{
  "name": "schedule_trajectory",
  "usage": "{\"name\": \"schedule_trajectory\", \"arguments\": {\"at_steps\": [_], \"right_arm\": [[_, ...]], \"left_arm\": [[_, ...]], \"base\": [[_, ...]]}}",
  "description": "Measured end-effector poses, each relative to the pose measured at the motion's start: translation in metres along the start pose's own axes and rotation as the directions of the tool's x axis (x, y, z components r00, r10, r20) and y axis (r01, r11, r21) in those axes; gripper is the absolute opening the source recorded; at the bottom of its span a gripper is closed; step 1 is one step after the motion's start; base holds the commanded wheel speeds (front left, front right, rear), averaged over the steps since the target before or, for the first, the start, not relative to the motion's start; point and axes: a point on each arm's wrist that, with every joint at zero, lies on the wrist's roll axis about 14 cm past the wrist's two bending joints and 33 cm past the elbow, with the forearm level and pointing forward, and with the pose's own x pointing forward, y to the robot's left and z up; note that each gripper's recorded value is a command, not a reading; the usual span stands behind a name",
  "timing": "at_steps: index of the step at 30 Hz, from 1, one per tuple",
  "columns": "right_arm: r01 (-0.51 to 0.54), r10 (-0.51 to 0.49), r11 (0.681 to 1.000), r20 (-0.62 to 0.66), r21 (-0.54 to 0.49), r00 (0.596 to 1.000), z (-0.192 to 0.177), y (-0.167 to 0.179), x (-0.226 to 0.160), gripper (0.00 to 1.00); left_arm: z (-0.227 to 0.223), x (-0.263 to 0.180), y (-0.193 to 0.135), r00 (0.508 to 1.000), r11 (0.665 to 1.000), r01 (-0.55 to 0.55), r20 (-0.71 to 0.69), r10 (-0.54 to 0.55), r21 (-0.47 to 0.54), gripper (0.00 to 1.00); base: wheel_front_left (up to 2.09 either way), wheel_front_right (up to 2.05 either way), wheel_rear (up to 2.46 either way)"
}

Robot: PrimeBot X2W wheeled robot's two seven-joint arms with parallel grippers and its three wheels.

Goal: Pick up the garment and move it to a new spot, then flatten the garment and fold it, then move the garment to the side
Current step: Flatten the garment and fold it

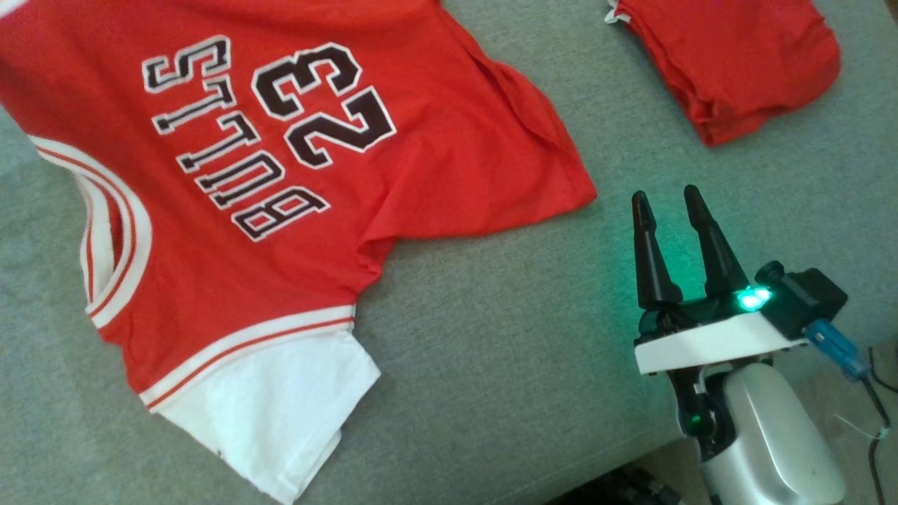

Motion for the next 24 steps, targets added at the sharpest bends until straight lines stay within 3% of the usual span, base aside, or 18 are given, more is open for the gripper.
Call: {"name": "schedule_trajectory", "arguments": {"at_steps": [3, 4, 5, 12, 24], "right_arm": [[-0.007, 0.007, 1.0, -0.006, -0.005, 1.0, -0.002, 0.002, 0.002, 1.0], [-0.009, 0.009, 1.0, -0.005, -0.005, 1.0, -0.002, 0.002, 0.003, 1.0], [-0.012, 0.012, 1.0, -0.004, -0.005, 1.0, -0.002, 0.003, 0.005, 1.0], [-0.026, 0.026, 0.999, 0.005, -0.018, 1.0, 0.001, 0.006, 0.011, 1.0], [-0.075, 0.079, 0.996, 0.087, -0.048, 0.993, 0.027, 0.023, 0.022, 1.0]], "left_arm": [[0.002, 0.0, 0.006, 1.0, 1.0, -0.016, 0.021, 0.015, 0.009, 0.0], [0.003, 0.0, 0.008, 0.999, 0.999, -0.027, 0.032, 0.027, 0.019, 0.2], [0.006, 0.0, 0.01, 0.998, 0.999, -0.042, 0.053, 0.04, 0.031, 0.99], [0.024, -0.004, -0.005, 0.988, 1.0, -0.016, 0.155, 0.013, 0.015, 1.0], [0.06, -0.067, -0.036, 0.932, 0.976, 0.121, 0.358, -0.05, -0.18, 1.0]], "base": [[0.0, 0.0, 0.0], [0.0, 0.0, 0.0], [0.0, 0.0, 0.0], [0.0, 0.0, 0.0], [0.0, 0.0, 0.0]]}}
